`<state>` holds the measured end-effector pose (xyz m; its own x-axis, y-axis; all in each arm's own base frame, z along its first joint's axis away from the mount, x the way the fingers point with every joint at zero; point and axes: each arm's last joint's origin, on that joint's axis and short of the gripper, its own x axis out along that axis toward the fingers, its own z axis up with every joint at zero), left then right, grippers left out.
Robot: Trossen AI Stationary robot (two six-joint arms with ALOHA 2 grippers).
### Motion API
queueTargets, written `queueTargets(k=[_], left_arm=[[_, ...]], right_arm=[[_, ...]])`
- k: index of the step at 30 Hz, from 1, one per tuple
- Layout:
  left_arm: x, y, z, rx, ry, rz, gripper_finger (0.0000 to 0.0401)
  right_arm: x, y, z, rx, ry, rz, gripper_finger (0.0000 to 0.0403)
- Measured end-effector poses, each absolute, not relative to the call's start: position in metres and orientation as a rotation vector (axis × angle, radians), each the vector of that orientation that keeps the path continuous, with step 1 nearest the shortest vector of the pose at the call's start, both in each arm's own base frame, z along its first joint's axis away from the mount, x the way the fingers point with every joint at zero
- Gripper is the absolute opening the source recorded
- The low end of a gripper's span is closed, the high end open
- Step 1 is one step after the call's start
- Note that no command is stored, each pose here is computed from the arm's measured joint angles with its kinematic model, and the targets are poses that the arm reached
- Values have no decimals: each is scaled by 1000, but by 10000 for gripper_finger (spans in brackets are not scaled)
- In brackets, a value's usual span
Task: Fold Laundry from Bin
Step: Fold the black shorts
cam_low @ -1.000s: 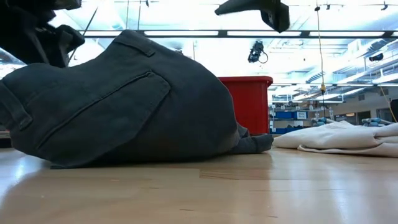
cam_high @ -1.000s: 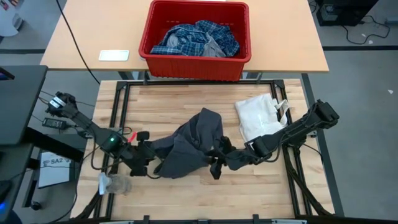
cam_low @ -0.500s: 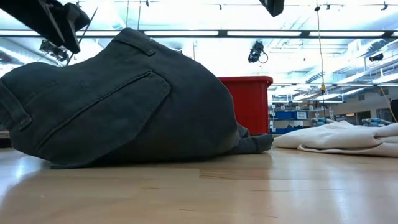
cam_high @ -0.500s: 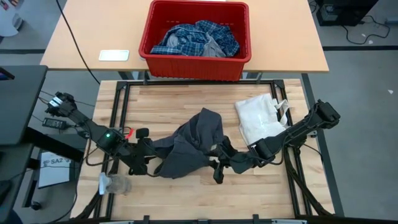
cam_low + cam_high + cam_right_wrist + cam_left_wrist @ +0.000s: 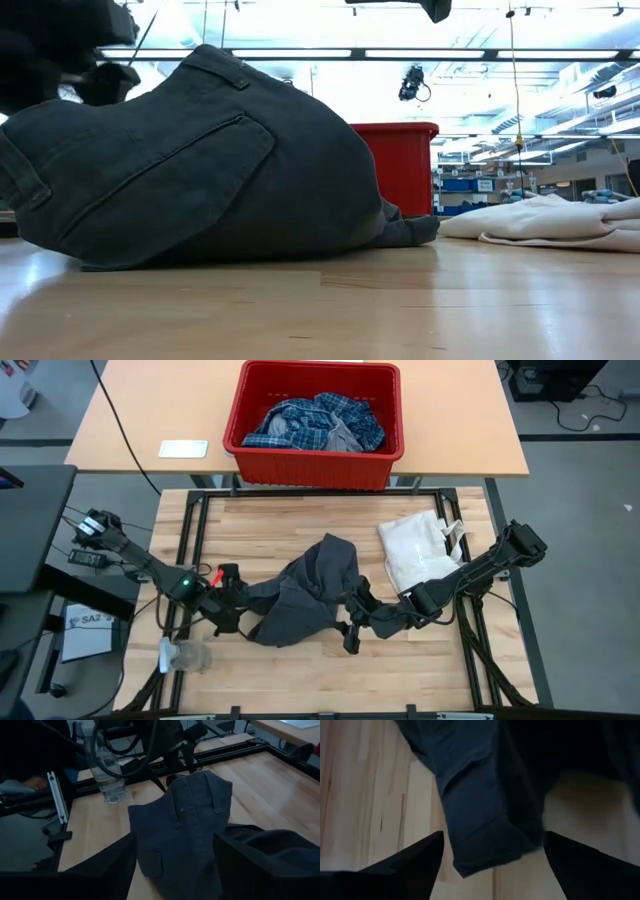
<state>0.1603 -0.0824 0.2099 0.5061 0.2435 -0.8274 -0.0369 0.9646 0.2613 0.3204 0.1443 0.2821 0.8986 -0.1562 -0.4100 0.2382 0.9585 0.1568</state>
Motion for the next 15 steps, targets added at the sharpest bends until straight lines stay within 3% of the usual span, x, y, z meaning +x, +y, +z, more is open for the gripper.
queueTargets(k=[5,13,15], left_arm=[[165,-79,204,185,990,193,262],[172,-76,209,60,939,253,50],[176,-77,217,-15,915,262,17]], right_arm=[[321,143,282,208,411,-201,263],[322,143,283,406,382,-229,240],[322,143,283,401,383,-230,234]])
